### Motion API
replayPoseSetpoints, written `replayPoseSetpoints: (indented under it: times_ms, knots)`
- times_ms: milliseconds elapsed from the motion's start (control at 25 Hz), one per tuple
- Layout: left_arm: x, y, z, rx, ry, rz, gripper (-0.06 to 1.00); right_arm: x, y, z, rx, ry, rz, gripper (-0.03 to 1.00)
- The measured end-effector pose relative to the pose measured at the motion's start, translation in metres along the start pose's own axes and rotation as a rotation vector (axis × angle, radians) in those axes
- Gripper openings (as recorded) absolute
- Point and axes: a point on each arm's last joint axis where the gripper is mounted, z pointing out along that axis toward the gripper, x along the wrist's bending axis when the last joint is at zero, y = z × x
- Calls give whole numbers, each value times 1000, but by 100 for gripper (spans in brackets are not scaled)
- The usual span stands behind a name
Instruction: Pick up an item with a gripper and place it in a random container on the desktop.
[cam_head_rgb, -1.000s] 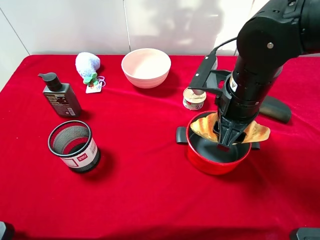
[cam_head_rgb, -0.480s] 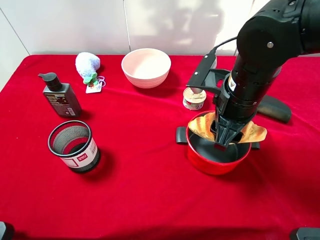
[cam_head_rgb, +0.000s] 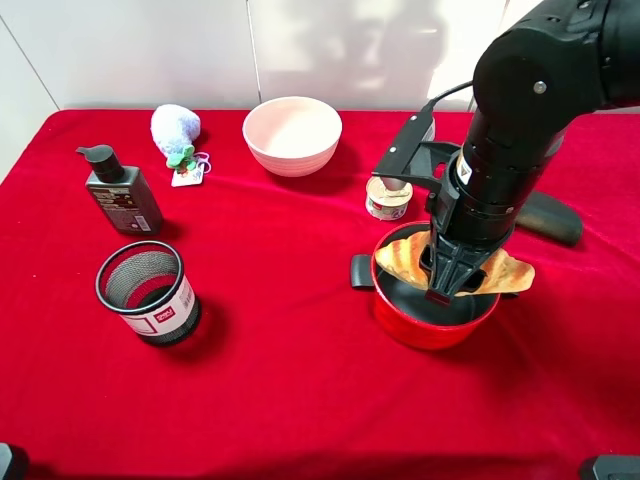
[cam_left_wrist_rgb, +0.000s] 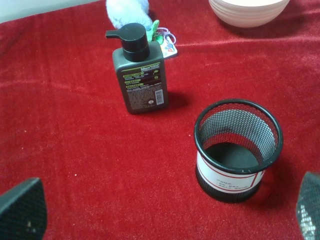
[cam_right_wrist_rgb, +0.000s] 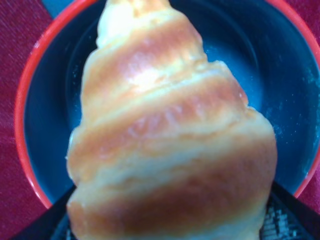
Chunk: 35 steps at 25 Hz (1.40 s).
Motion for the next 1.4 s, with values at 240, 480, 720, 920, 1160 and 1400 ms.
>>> replayPoseSetpoints:
  times_ms: [240, 480, 720, 920, 1160, 1400]
  knots:
    - [0, 0, 0, 0, 0, 0, 99, 0, 0, 0, -3, -1, 0, 59]
    - [0, 0, 0, 0, 0, 0, 99, 0, 0, 0, -4, -1, 0, 62]
    - [0, 0, 0, 0, 0, 0, 99, 0, 0, 0, -5, -1, 7, 69]
    - [0, 0, 0, 0, 0, 0, 99, 0, 0, 0, -5, -1, 7, 69]
    - [0, 0, 0, 0, 0, 0, 99, 0, 0, 0, -5, -1, 7, 69]
    - [0, 0, 0, 0, 0, 0, 99, 0, 0, 0, -5, -1, 11, 69]
